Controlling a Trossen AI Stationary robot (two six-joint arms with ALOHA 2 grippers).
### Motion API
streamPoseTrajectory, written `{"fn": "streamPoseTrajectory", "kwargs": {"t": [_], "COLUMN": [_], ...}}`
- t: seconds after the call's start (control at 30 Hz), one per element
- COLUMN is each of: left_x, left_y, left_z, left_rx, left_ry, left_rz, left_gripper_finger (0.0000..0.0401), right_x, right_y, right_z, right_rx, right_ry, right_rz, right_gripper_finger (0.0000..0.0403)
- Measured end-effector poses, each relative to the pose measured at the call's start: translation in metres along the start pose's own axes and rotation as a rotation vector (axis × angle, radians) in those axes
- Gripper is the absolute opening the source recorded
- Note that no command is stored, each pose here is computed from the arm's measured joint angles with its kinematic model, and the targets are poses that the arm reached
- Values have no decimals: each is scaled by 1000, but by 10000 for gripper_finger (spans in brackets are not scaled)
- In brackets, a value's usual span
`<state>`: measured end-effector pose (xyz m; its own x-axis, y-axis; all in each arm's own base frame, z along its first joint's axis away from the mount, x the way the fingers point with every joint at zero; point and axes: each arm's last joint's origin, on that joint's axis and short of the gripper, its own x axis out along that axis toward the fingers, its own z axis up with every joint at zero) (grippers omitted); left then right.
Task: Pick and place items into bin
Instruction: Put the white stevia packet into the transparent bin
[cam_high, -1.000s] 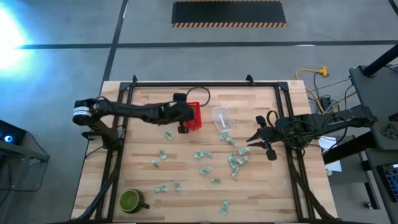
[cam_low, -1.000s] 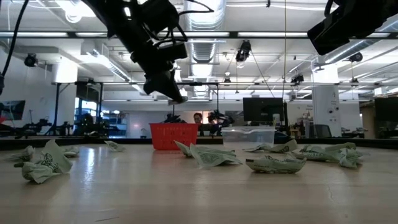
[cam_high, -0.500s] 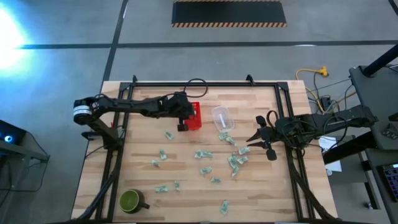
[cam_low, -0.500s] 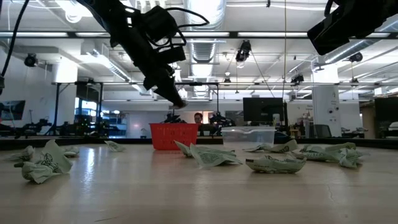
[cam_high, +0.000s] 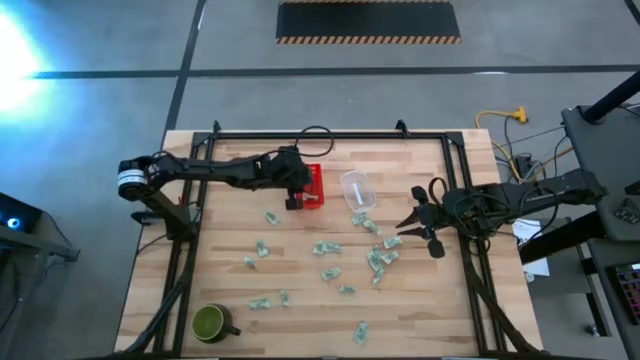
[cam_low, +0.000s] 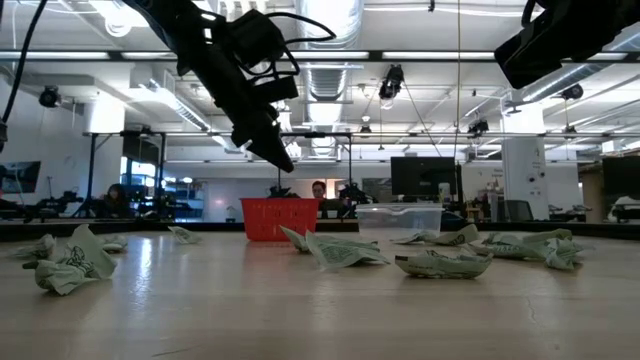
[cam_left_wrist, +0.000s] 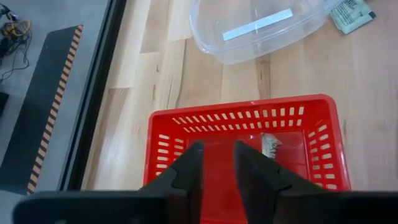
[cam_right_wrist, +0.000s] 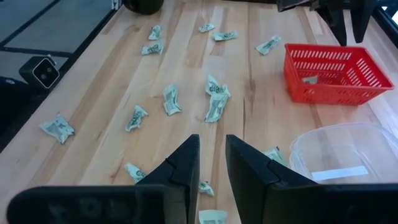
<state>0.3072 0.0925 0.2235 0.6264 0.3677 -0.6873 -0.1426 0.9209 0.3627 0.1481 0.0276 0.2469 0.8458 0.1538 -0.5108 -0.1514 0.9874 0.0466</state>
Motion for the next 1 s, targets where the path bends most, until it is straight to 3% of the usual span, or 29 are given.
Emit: {"fn": "streamPoseTrajectory", "kwargs": {"t": [0.33, 0.6, 1.0], "left_x": [-1, -1, -1], "left_y": [-4, -3, -4], "left_z": [1, 1, 1], "left_rx": [3, -14, -18], "left_ry": [-1, 7, 9], "left_rz": [3, 25, 25], "left_gripper_finger": [79, 79, 80], "right_x": [36, 63, 85], "right_y": [6, 16, 18], "right_z": [-38, -56, -68], "right_rx": [42, -55, -78], "right_ry": [233, 397, 522], "right_rz": [28, -121, -233], "right_gripper_finger": [68, 69, 132]}}
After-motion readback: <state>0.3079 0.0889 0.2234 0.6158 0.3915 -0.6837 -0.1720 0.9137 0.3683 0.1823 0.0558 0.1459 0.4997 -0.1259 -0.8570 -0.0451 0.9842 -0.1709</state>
